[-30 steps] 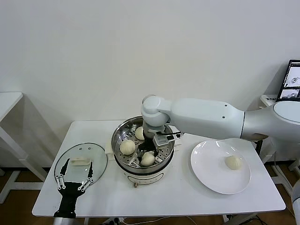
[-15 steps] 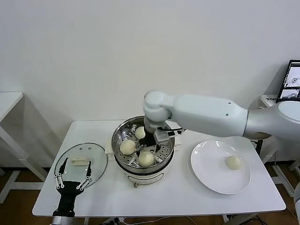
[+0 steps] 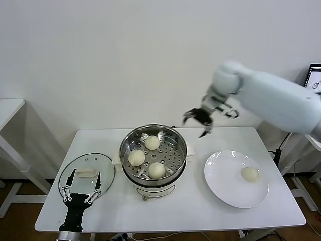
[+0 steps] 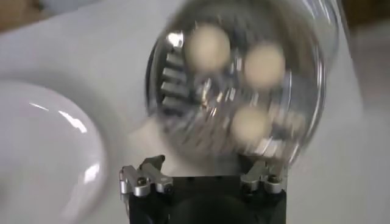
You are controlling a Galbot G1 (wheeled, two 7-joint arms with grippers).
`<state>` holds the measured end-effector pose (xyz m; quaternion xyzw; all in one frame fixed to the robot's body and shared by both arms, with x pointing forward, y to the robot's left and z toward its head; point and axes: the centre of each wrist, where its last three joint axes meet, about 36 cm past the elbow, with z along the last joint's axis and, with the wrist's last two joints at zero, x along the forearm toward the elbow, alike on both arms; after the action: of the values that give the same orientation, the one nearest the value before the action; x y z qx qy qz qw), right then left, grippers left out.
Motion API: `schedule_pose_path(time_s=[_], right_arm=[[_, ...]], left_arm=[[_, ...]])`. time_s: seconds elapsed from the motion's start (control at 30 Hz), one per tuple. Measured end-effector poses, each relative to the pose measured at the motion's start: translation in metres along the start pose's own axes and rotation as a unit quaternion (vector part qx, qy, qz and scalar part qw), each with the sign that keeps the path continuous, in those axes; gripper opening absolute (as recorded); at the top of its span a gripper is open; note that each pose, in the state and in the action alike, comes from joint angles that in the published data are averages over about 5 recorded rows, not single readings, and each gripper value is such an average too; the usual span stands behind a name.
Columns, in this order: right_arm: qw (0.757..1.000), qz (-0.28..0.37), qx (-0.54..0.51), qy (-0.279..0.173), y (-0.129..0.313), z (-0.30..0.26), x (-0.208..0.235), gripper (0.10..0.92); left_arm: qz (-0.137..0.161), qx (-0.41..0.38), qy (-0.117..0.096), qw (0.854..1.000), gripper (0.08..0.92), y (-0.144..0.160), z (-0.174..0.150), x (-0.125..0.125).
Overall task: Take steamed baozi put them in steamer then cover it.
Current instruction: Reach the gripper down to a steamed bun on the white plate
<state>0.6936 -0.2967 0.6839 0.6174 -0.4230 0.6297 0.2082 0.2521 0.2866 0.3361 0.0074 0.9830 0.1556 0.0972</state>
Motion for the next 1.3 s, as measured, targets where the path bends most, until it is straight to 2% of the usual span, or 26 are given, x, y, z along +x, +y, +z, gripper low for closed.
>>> schedule_pose_path(time_s=[0.27,0.63,0.93,1.3], right_arm=[[0.983,-0.025,-0.180,0.010,0.088,0.084,-0.026,0.823],[0.956,-0.058,-0.286,0.029,0.172,0.123,-0.082,0.823],[0.945,-0.063,-0.318,0.044,0.205,0.133,-0.113,0.823],[0.940,-0.056,-0.333,0.058,0.219,0.138,-0.136,0.823]], left_arm=[[0.001,0.000,0.003,1.000,0.823,-0.001,0.002,0.001],[0.004,0.000,0.007,1.000,0.823,-0.003,0.004,0.002],[0.008,0.001,0.010,1.000,0.823,-0.005,0.005,0.001],[0.007,-0.003,0.012,1.000,0.823,-0.002,0.005,0.001]])
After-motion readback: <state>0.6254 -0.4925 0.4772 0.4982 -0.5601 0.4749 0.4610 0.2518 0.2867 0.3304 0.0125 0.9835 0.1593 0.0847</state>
